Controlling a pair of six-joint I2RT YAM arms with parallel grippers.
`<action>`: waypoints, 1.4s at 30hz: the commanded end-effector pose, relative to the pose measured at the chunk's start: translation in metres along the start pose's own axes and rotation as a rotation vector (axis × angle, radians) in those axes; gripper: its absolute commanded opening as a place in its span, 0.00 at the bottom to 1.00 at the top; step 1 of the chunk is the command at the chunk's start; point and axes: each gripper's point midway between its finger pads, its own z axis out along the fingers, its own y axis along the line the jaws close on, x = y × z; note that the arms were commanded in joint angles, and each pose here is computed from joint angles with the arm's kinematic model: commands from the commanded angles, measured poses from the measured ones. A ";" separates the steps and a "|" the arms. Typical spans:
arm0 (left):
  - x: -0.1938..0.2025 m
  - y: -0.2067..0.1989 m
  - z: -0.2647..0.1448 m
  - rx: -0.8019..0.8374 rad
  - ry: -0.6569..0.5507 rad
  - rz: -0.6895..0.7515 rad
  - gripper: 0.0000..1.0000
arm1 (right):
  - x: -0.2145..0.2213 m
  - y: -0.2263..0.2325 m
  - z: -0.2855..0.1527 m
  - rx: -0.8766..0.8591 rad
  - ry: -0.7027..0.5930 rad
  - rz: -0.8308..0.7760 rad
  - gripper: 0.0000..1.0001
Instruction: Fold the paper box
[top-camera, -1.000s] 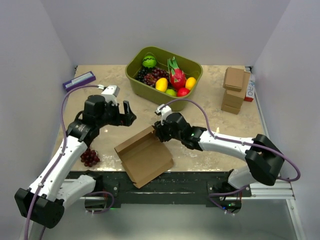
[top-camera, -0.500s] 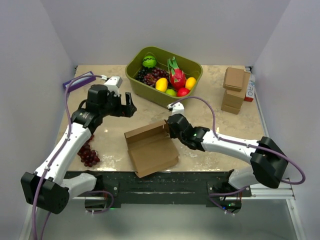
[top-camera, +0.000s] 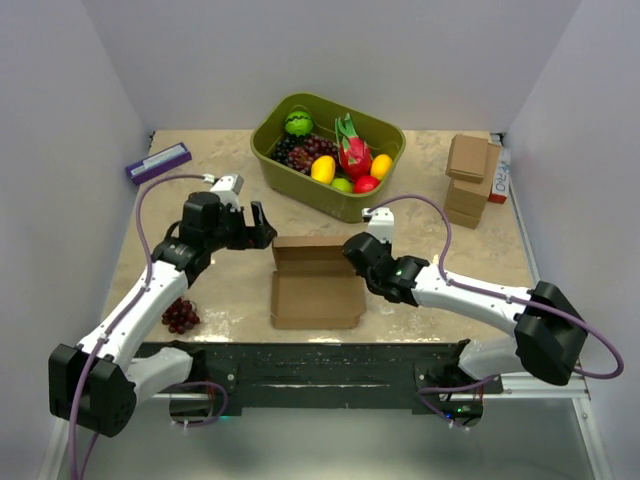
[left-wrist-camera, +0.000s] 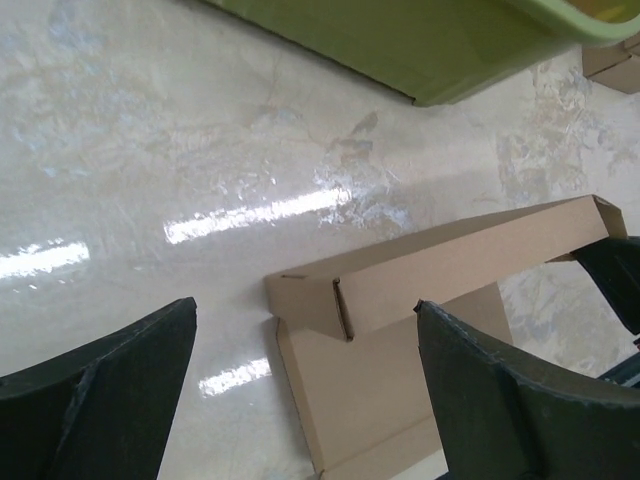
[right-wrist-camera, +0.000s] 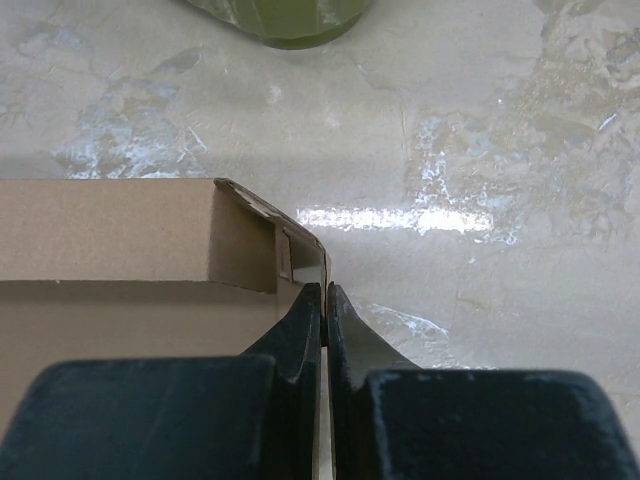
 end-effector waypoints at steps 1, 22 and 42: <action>-0.012 -0.015 0.008 0.097 -0.102 -0.104 0.91 | -0.007 -0.006 -0.002 0.030 -0.041 0.057 0.00; 0.018 -0.013 0.038 0.163 -0.061 -0.161 0.60 | -0.005 0.004 0.001 -0.002 -0.022 0.063 0.00; 0.052 -0.013 0.042 0.206 -0.017 -0.191 0.45 | -0.012 0.017 -0.003 -0.036 0.004 0.056 0.00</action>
